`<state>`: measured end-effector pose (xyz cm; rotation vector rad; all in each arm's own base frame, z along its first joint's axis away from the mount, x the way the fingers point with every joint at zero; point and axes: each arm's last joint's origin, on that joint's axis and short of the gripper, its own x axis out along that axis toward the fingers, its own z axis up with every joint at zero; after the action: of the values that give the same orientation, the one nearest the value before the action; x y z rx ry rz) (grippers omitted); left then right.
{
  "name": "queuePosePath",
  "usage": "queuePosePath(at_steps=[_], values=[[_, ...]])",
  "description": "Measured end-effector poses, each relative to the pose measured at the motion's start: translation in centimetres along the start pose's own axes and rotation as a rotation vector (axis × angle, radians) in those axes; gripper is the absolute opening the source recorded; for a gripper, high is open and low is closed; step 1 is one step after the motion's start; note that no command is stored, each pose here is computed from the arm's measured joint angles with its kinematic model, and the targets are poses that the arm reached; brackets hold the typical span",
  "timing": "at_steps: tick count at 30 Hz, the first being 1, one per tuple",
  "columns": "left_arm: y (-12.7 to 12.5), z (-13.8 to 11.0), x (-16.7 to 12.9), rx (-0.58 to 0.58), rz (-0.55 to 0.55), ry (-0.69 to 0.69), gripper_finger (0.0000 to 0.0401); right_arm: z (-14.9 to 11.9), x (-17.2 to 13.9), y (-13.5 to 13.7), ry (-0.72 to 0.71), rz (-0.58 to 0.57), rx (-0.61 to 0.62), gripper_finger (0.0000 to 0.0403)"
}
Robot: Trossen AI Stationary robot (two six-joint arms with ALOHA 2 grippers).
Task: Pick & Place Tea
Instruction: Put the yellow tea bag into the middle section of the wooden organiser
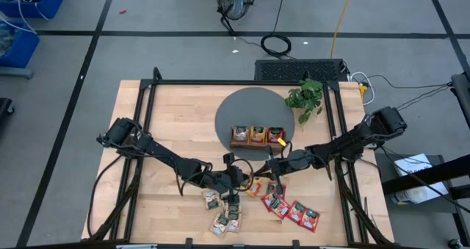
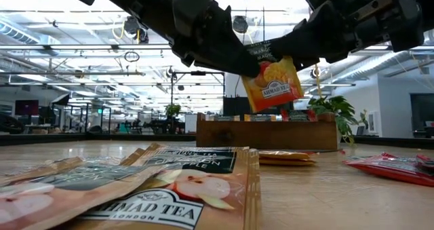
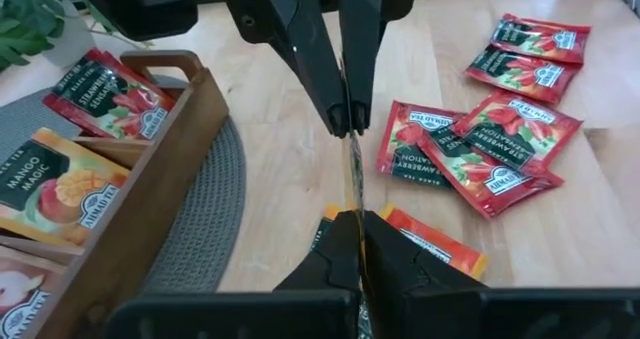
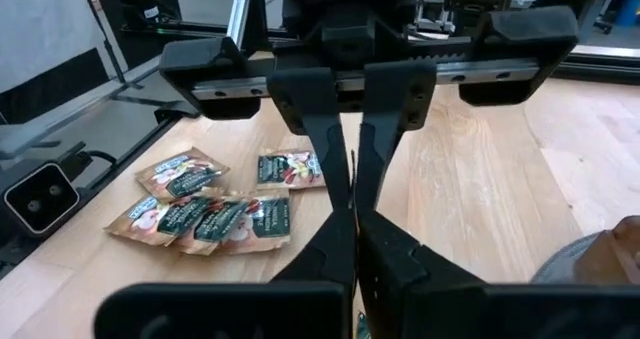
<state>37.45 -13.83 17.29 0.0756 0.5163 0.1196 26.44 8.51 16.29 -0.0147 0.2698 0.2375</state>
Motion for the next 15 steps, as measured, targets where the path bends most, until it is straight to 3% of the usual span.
queuePosePath(at_steps=[9,15], values=[[-0.1,0.1,-0.4,-0.008,0.003,0.011,0.0121,-0.2,-0.3,-1.2,0.055,-0.051,-0.017,0.0],[-0.3,-0.2,-2.0,-0.061,-0.004,0.11,0.0179,-0.1,-2.1,-3.0,0.022,-0.219,-0.063,0.0]])
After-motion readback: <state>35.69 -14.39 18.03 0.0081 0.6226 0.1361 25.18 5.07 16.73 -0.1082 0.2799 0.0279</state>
